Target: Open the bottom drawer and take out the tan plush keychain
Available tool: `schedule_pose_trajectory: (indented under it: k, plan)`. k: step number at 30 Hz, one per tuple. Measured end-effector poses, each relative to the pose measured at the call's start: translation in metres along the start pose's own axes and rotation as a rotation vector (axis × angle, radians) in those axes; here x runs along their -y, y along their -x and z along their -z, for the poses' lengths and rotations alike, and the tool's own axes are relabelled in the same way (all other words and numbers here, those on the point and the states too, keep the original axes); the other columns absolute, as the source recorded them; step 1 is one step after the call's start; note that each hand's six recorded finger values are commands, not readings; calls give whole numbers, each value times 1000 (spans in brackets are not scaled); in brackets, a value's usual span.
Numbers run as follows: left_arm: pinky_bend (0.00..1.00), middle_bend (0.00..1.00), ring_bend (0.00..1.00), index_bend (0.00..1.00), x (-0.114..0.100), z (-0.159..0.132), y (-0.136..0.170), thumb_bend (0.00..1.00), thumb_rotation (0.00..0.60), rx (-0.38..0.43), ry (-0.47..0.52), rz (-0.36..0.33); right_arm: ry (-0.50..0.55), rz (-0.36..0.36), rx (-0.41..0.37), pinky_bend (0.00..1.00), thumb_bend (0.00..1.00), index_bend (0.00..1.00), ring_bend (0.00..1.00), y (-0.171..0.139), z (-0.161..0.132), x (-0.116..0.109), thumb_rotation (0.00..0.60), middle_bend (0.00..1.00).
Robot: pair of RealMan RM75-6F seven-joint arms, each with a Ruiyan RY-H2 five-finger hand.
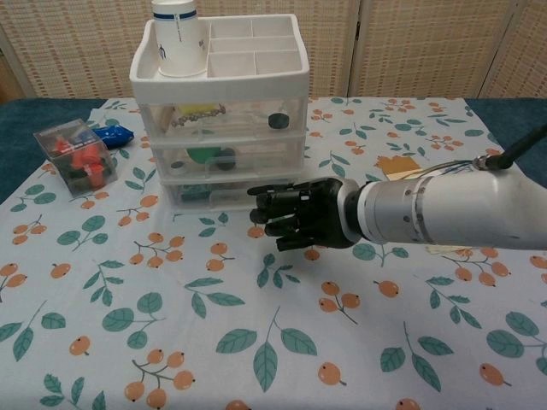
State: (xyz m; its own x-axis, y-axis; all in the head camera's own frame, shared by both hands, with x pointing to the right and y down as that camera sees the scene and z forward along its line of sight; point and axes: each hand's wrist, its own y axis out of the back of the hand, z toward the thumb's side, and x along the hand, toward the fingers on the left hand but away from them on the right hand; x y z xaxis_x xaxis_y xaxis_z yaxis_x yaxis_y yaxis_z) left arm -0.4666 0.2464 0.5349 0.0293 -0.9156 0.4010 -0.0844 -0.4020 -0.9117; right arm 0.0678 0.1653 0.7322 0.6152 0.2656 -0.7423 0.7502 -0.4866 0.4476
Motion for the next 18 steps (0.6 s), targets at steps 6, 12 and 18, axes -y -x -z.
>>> schedule_pose_trajectory:
  k: [6,12,18]
  plan:
    - [95,84,89,147,1,1,0,214,600,-8,-4,6,2,-14,18,1000,700,0,888,22,-4,11,600,757]
    - [95,84,89,147,0,4,1,214,600,-20,-8,4,4,-15,38,1000,700,0,888,39,-6,17,600,756]
    - [95,84,89,147,0,7,1,214,600,-29,-12,7,8,-6,53,1000,701,0,888,50,-5,18,600,756]
